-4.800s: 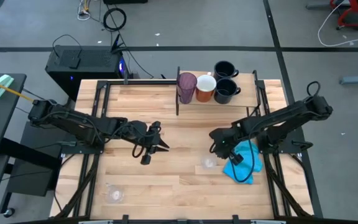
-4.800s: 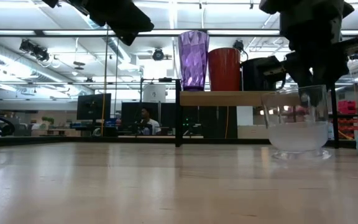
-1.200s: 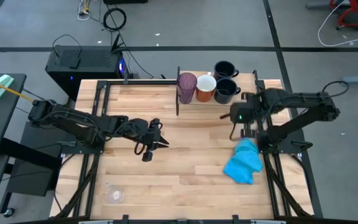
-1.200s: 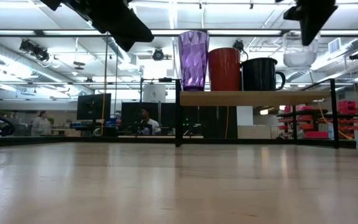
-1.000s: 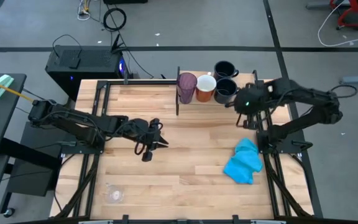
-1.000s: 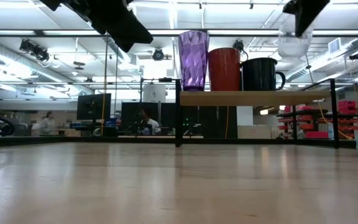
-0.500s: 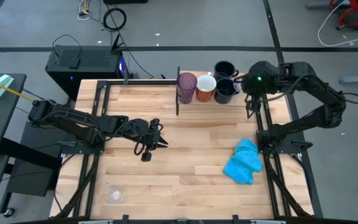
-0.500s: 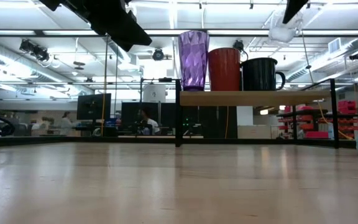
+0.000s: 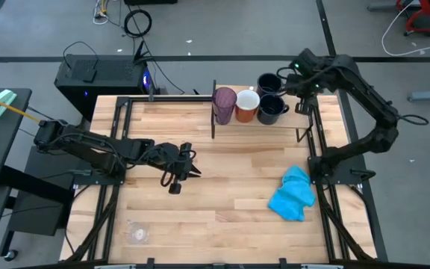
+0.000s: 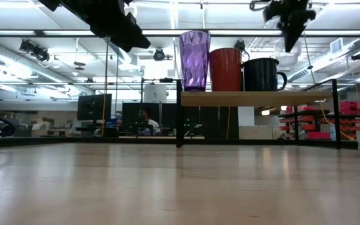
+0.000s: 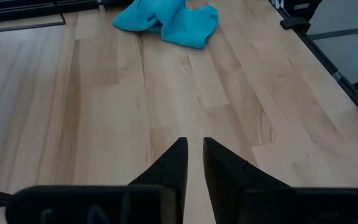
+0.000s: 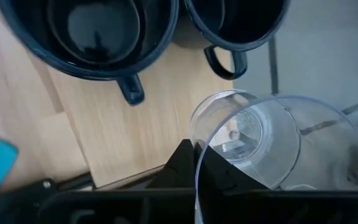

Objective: Stack small to large cups/mugs on shelf
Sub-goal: Put the top transparent mug on the shelf

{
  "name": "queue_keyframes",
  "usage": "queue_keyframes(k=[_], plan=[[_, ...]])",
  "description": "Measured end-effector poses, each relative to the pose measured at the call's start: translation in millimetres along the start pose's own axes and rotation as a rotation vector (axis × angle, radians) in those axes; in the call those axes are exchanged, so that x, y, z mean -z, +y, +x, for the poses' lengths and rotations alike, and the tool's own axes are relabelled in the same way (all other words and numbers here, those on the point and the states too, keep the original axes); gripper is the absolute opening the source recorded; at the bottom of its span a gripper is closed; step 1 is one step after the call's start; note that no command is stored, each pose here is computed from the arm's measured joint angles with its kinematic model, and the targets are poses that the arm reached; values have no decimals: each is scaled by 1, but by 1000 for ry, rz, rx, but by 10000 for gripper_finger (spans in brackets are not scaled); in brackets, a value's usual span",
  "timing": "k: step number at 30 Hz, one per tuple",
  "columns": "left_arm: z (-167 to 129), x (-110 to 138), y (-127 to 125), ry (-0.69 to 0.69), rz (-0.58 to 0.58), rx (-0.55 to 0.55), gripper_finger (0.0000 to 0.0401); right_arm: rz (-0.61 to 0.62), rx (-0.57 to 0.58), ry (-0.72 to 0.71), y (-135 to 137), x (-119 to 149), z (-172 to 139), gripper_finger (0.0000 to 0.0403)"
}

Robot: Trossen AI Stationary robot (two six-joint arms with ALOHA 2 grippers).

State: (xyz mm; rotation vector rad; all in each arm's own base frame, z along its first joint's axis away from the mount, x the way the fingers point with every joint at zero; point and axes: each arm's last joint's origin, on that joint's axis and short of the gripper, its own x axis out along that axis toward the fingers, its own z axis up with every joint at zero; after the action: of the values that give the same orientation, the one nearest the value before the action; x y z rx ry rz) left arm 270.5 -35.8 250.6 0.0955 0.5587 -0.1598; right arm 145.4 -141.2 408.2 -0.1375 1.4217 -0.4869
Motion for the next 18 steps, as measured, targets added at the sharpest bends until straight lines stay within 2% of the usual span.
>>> queue_keyframes(k=[5, 11, 18], plan=[[0, 0, 0, 4, 0, 0, 54, -25, -76, 55, -19, -5, 24, 0], [0, 1, 0, 12, 0, 1, 53, 15, -148, 84, -40, 1, 43, 0], [0, 1, 0, 12, 34, 1, 58, 24, -217, 4, -49, 5, 49, 0]])
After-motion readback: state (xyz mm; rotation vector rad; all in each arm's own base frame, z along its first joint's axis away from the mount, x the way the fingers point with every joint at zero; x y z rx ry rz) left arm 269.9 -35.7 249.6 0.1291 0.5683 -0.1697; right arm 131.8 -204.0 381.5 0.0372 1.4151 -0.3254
